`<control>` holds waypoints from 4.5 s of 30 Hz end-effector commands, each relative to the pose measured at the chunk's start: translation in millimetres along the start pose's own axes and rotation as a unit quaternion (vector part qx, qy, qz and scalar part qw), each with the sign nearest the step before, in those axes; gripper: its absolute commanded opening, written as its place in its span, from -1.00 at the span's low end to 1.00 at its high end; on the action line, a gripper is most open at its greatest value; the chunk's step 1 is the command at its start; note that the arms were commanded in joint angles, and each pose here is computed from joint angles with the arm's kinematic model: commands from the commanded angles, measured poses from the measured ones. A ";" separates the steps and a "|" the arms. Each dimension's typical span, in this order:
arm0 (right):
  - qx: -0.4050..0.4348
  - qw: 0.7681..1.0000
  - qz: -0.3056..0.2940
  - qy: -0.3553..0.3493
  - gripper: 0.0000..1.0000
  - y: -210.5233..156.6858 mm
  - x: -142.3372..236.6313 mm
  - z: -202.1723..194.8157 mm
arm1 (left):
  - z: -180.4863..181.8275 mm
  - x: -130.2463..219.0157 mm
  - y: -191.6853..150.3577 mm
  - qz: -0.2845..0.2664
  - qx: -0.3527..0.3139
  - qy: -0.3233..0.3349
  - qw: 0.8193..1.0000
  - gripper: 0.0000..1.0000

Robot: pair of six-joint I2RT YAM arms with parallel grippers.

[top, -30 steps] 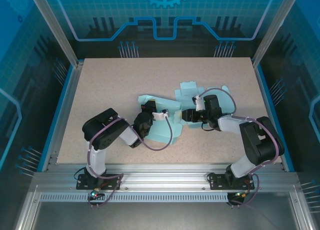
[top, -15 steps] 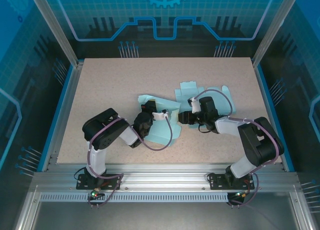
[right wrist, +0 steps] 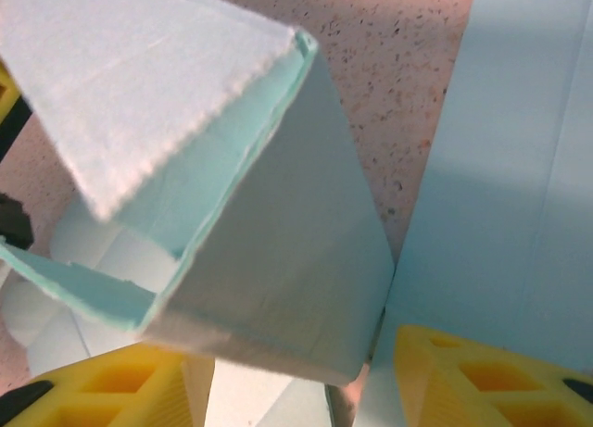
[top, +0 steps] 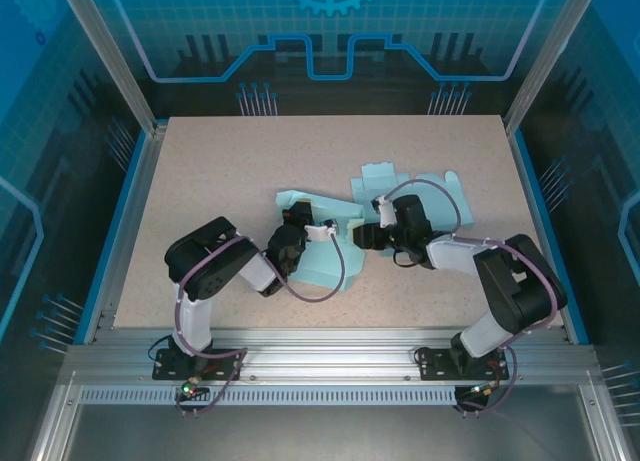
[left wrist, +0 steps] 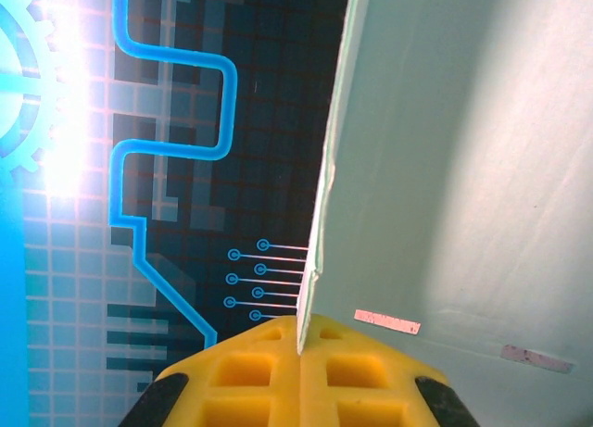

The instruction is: Fold the paper box

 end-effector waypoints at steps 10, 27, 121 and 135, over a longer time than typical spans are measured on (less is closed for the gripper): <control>0.044 0.992 -0.058 -0.108 0.04 14.9 -24.7 5.4 | -3.0 2.7 6.9 -0.023 0.001 -0.001 1.000 -1.00; 0.091 0.970 -0.078 -0.210 -0.88 13.4 -43.2 15.9 | 14.4 8.8 17.8 -0.019 0.031 0.024 0.999 -0.73; -0.009 0.967 -0.130 -0.219 -1.00 43.1 8.8 63.6 | 100.0 26.6 -11.1 0.081 0.761 -0.292 0.574 0.98; -0.041 0.961 -0.122 -0.243 -1.00 42.2 6.2 57.7 | 105.3 106.5 -73.2 0.181 0.794 -0.118 0.568 0.98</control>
Point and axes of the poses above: each hand's point on the last joint's axis, 136 mm out from that joint toward the fingers, its own x axis back along the fingers, its own z axis along the line the jaws close on, y = z × x, the point moved 8 cm from there along x, back along the fingers, and after that the axes turned 2 degrees about x, right-handed, at the moved point
